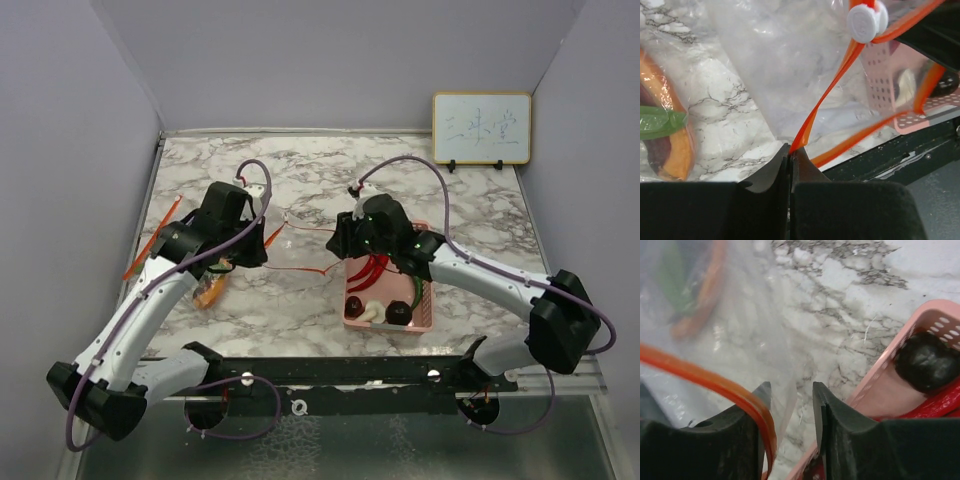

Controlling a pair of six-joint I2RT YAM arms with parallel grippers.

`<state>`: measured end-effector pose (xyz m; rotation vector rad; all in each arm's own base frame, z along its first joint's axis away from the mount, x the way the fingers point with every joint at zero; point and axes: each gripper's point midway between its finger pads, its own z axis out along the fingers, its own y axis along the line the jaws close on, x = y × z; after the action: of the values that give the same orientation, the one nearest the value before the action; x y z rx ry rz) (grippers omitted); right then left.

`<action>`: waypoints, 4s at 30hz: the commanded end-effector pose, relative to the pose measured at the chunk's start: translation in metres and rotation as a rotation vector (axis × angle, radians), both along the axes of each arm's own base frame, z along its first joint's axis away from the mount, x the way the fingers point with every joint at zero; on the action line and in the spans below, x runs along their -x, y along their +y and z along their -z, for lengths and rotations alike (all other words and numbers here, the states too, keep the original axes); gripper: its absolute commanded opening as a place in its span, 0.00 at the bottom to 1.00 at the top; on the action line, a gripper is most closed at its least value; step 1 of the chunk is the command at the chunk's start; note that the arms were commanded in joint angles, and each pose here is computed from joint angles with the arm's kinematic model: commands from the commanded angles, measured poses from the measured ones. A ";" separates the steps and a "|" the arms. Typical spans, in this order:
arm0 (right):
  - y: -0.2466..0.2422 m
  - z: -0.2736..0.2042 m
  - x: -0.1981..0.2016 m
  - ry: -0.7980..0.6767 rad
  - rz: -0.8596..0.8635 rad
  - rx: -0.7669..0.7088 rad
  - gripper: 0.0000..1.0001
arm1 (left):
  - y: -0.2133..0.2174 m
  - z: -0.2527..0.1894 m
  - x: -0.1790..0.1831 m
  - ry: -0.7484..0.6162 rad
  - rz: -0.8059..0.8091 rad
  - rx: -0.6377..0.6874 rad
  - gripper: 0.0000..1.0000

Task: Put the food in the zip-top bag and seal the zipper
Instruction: Open the zipper of the food storage bag at the center of the board, then pick up the fake vegetable from the bin, then place the fake vegetable in the zipper food storage bag, then pick up the fake vegetable from the bin.

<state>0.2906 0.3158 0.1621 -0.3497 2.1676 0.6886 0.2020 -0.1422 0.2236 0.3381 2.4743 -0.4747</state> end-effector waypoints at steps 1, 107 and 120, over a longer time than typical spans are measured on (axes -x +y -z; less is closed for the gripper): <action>0.008 -0.058 0.033 -0.094 -0.198 -0.147 0.41 | -0.003 0.025 -0.021 0.009 -0.013 -0.038 0.00; -0.092 0.011 0.033 0.116 0.493 0.162 1.00 | -0.055 0.013 -0.042 -0.049 0.134 0.164 0.00; -0.109 0.109 0.002 0.335 0.548 0.196 0.90 | -0.056 0.015 -0.035 -0.050 0.161 0.182 0.00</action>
<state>0.2775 0.1980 0.0737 0.2520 2.4651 0.1653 0.2389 -0.1944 0.2008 0.4424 2.3900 -0.7009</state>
